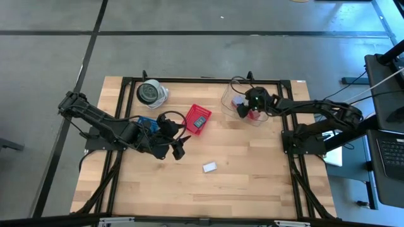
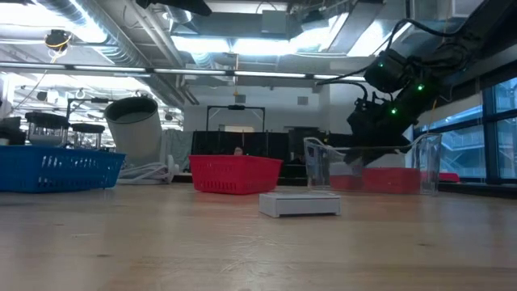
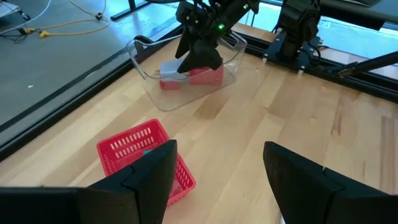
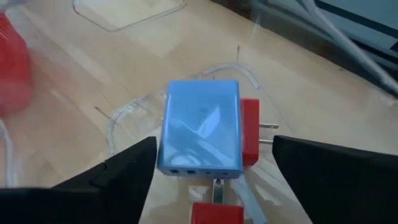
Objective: Pick & Place Office items
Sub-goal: Put the white digital clock into the red bin
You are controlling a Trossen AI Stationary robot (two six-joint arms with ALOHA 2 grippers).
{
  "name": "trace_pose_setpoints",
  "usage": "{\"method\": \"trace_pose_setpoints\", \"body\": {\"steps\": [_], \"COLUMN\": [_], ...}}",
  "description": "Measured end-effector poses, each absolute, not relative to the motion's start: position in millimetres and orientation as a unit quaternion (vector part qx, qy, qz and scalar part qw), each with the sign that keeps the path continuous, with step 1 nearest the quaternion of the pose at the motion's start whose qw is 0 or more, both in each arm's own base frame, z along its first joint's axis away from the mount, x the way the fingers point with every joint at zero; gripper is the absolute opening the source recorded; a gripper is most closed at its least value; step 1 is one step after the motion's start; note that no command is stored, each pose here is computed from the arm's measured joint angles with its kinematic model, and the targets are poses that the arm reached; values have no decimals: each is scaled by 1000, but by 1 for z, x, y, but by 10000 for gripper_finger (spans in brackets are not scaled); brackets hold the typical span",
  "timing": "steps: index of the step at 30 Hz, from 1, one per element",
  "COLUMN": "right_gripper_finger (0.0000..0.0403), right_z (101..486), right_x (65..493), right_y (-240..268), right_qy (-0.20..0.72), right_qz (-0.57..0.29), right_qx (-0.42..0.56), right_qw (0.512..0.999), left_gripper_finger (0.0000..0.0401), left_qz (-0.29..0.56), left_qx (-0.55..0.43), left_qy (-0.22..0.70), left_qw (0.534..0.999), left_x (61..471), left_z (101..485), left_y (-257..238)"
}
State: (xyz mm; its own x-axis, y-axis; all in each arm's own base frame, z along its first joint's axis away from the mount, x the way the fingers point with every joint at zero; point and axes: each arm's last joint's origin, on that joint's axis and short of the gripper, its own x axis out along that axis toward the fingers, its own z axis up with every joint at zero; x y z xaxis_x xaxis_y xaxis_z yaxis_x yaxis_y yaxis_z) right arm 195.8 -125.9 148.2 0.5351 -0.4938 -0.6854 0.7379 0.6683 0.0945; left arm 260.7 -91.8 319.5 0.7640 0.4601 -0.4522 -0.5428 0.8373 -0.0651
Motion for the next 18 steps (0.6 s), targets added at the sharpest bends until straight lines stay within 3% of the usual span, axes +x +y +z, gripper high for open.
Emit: {"method": "trace_pose_setpoints", "body": {"steps": [8,18], "right_gripper_finger": [333,324], "right_z": [199,272], "right_x": [203,207], "right_y": [-129,-105], "right_qy": [288,257], "right_qz": [-349,-260], "right_qx": [197,183], "right_qw": [870,913], "left_gripper_finger": [237,237], "left_qz": [231,147], "left_qx": [-125,-119], "left_qy": [243,328], "left_qw": [934,926], "left_x": [265,315], "left_z": [314,260], "left_y": [-95,-108]}}
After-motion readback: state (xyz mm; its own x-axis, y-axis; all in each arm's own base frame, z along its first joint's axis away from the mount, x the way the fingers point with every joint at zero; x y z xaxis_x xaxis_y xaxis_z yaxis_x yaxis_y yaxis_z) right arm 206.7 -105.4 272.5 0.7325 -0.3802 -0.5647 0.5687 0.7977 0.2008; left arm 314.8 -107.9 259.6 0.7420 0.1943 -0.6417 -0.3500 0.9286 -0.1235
